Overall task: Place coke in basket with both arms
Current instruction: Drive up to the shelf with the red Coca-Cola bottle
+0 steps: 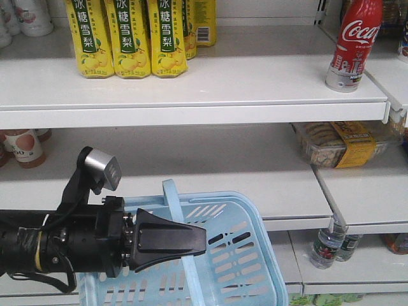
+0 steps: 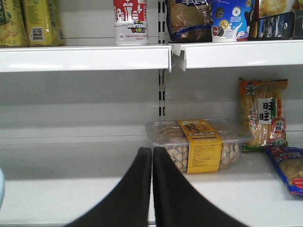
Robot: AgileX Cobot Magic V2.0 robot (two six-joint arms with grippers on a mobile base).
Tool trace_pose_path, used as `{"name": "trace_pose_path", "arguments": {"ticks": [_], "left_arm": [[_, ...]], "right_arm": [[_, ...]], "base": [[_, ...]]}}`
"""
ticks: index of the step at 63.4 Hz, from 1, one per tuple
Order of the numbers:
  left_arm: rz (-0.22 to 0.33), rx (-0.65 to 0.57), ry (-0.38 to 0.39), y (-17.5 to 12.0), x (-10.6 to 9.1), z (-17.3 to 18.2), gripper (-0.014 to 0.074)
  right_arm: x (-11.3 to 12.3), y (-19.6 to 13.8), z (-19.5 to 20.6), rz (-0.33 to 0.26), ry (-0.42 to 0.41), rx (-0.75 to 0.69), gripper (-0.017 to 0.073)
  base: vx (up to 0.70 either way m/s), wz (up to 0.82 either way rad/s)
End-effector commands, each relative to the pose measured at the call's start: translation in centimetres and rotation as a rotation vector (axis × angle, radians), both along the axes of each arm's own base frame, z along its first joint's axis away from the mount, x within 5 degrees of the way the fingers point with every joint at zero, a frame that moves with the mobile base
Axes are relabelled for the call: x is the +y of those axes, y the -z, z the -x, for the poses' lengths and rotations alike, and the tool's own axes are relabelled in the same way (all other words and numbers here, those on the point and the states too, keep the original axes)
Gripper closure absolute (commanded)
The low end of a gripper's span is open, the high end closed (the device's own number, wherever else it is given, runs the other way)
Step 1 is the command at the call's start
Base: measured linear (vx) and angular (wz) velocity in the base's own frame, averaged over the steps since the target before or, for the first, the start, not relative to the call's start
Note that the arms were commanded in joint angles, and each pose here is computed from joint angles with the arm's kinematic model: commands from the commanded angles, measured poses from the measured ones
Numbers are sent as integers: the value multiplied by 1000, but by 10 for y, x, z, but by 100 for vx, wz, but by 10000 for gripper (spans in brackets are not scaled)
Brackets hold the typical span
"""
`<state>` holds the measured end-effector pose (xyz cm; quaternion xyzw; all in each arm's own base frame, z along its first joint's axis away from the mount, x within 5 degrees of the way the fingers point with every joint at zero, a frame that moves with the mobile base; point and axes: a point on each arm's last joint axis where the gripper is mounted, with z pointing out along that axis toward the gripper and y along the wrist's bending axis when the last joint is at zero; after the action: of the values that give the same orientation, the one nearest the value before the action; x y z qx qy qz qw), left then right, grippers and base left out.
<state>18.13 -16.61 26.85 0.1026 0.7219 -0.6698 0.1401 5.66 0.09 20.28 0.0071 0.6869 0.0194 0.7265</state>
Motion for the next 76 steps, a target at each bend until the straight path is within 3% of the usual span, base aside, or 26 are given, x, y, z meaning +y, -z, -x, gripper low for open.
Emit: {"name": "trace_pose_path", "arguments": {"ticks": [1, 76], "left_arm": [[216, -32, 135, -31, 0, 15, 600], [216, -32, 135, -31, 0, 15, 600]], "right_arm": [[0, -3, 1, 11, -2, -79, 564], [0, -3, 1, 11, -2, -76, 564]], "base": [[2, 0], [3, 0]]}}
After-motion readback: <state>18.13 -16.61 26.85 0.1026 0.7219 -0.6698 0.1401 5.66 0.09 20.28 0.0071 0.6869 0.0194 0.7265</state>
